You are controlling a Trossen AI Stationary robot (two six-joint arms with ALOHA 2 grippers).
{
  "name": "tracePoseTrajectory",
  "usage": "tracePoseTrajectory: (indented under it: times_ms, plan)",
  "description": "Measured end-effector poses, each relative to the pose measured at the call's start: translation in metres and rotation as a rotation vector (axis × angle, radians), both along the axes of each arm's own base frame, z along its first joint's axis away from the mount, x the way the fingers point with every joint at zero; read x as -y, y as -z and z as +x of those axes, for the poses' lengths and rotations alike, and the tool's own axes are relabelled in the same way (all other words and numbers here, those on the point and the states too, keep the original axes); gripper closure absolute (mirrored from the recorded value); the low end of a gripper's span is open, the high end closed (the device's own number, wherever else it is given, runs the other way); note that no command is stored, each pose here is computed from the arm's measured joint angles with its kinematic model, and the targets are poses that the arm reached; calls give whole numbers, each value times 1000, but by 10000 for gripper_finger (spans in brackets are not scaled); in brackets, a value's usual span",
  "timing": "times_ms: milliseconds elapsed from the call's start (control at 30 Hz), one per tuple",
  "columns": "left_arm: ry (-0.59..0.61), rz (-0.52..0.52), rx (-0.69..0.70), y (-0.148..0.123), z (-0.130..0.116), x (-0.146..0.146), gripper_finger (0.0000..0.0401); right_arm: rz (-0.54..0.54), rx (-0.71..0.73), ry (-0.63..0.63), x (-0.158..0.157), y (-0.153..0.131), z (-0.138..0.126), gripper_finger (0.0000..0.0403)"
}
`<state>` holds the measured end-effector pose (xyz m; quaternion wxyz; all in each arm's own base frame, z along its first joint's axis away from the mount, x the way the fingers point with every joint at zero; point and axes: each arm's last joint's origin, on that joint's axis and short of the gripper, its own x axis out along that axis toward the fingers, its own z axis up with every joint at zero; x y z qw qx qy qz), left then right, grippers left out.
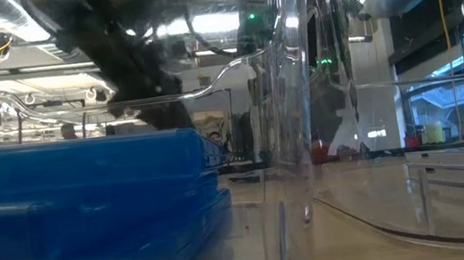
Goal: Pick & place jewel cases by type
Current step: Put the black cd case into the right transparent bin
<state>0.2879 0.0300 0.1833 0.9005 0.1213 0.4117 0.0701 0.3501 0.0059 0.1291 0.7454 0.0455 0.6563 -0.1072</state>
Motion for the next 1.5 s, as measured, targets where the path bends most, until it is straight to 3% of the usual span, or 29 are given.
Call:
tracePoseTrajectory:
  times_ms: [100, 267, 500, 700, 1500]
  plan:
    - [25, 75, -54, 9, 10, 3, 296, 6, 4, 21, 0, 0, 0, 201]
    - [116, 83, -61, 21, 30, 9, 297, 8, 14, 21, 0, 0, 1, 201]
    - [242, 200, -130, 44, 48, 13, 298, 31, 48, 19, 0, 0, 4, 201]
    - [266, 264, -229, 58, 46, 13, 299, 34, 52, 18, 0, 0, 5, 201]
    - [501, 428, -283, 70, 51, 16, 299, 99, 154, 58, 8, 1, 14, 201]
